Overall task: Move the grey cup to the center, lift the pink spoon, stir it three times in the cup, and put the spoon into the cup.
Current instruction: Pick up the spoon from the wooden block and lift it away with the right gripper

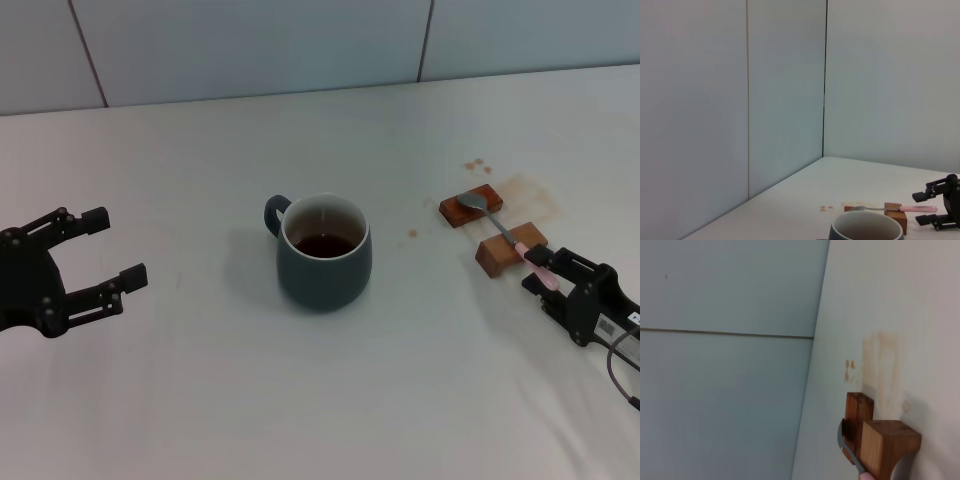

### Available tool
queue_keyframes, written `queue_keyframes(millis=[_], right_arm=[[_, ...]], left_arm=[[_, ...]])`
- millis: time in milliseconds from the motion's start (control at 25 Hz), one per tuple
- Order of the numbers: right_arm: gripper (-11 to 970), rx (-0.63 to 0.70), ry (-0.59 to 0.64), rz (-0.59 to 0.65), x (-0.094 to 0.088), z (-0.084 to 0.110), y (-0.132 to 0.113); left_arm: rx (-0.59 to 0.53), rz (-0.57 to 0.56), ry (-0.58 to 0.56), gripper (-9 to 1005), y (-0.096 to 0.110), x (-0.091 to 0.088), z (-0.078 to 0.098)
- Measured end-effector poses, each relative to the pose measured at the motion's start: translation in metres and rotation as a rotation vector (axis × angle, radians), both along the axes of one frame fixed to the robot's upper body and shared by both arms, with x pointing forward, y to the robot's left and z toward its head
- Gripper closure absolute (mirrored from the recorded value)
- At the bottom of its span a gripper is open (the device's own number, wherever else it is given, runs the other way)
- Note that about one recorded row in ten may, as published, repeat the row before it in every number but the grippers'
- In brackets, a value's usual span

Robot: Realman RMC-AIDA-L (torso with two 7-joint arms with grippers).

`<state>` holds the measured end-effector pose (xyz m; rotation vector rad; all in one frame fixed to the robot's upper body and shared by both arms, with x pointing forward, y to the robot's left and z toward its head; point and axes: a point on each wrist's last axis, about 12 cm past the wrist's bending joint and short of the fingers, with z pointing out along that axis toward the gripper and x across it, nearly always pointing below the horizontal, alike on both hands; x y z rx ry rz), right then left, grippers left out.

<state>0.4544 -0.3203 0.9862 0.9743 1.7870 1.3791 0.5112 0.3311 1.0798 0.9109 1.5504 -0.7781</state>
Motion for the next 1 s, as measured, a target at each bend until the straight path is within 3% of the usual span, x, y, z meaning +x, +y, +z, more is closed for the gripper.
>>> queue_keyframes(millis=[360,640,720,760,800,840,920,960,1000], right_arm=[[727,-0.005,-0.013,-0.015,0.000,0.001,-0.002],[805,-0.045,-0.075,-0.023,-0.001,0.004,-0.003],[827,-0.092,-0.143,-0.026,0.000,0.008,-0.004],[838,-0.170,-0.238,-0.036,0.000,0.013,-0.004],[839,-0.170,-0.238,-0.036,0.000,0.013,-0.004],[839,-0.279,-0.349,-0.062,0.002,0.019,-0.006],[839,-0.341,-0.409,-0.078,0.003,0.023,-0.008],[839,-0.460,-0.538,-0.099,0.008,0.033,-0.010],[839,-0.460,-0.538,-0.099,0.008,0.033,-0.010]], left_arm=[[-0.002,0.001,-0.002,161,0.000,0.000,0.001],[-0.006,0.005,-0.004,161,0.001,0.000,0.001],[-0.006,0.005,-0.005,161,0.001,-0.001,0.001],[-0.006,0.005,-0.005,161,0.001,-0.001,0.001],[-0.007,0.005,-0.004,161,0.001,-0.001,0.001],[-0.009,0.004,-0.003,161,0.000,-0.001,0.000],[-0.009,0.004,0.001,162,-0.001,-0.001,-0.001],[-0.010,0.005,0.002,162,-0.002,-0.001,-0.002],[-0.010,0.005,0.002,162,-0.002,-0.001,-0.002]])
